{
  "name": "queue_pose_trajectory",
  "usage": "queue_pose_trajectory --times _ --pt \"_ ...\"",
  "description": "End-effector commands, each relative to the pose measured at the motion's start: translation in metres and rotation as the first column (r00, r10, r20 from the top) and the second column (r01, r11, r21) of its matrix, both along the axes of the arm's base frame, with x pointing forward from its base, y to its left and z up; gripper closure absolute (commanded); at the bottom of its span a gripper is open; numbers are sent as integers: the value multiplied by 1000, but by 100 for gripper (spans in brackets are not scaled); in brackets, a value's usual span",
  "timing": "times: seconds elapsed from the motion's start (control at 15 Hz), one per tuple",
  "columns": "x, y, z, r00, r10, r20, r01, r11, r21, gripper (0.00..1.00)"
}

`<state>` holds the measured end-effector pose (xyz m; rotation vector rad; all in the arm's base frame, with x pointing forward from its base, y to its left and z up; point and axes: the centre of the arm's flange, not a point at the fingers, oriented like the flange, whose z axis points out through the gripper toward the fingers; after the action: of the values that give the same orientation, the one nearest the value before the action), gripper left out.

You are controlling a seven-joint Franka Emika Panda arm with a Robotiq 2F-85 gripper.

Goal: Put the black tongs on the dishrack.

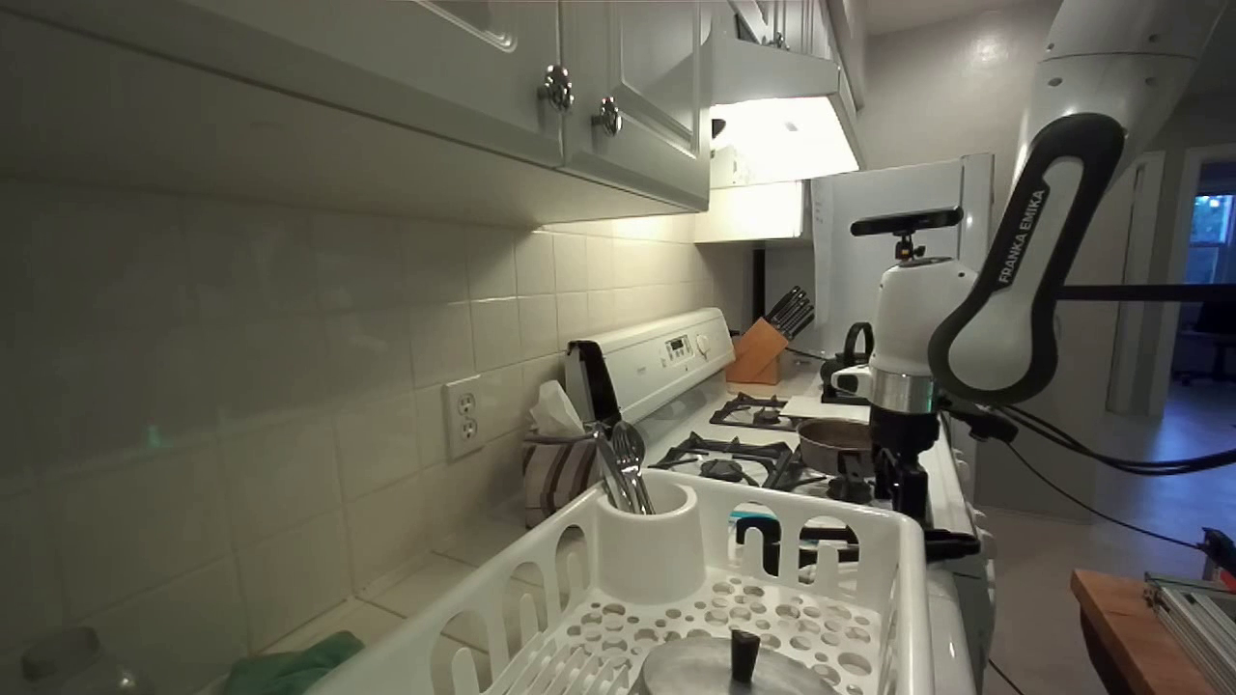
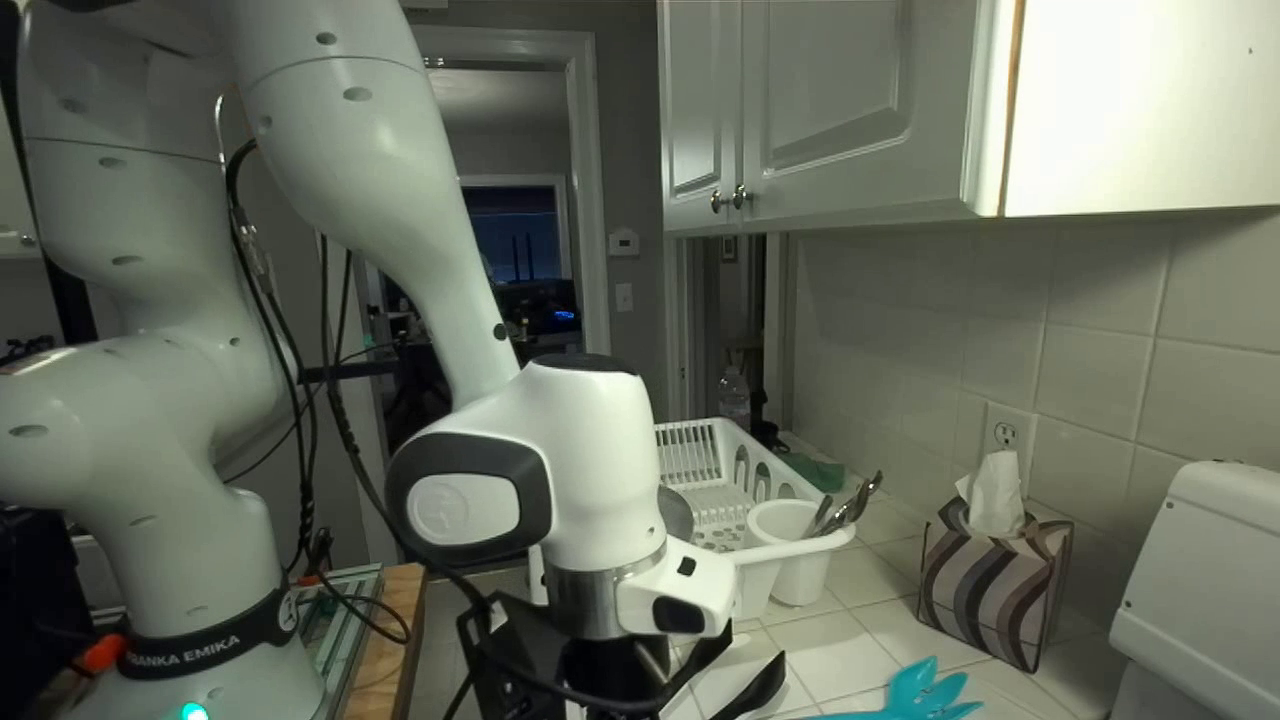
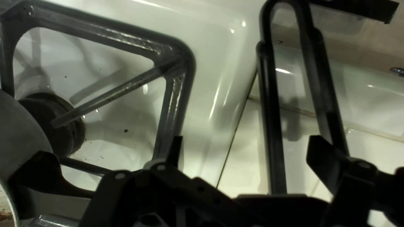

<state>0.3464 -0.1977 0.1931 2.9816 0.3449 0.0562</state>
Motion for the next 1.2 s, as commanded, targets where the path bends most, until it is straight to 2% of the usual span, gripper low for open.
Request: queue_pose_trajectory --times 0.0,0.13,0.53,0.73,0.87,0.93,1.13 --pt "-6 -2 -15 1000 -10 6 10 1000 -28 25" --pt "-5 -2 -18 1000 -12 2 12 1000 -27 34" --pt "2 2 -16 999 -37 -4 37 999 -7 78" --pt "7 11 -6 1000 -7 -11 7 1000 7 98" --pt "12 19 5 999 34 -26 -33 999 13 100" --pt "14 22 9 998 54 -36 -53 998 16 97" --pt "21 29 23 990 117 -73 -114 993 38 97"
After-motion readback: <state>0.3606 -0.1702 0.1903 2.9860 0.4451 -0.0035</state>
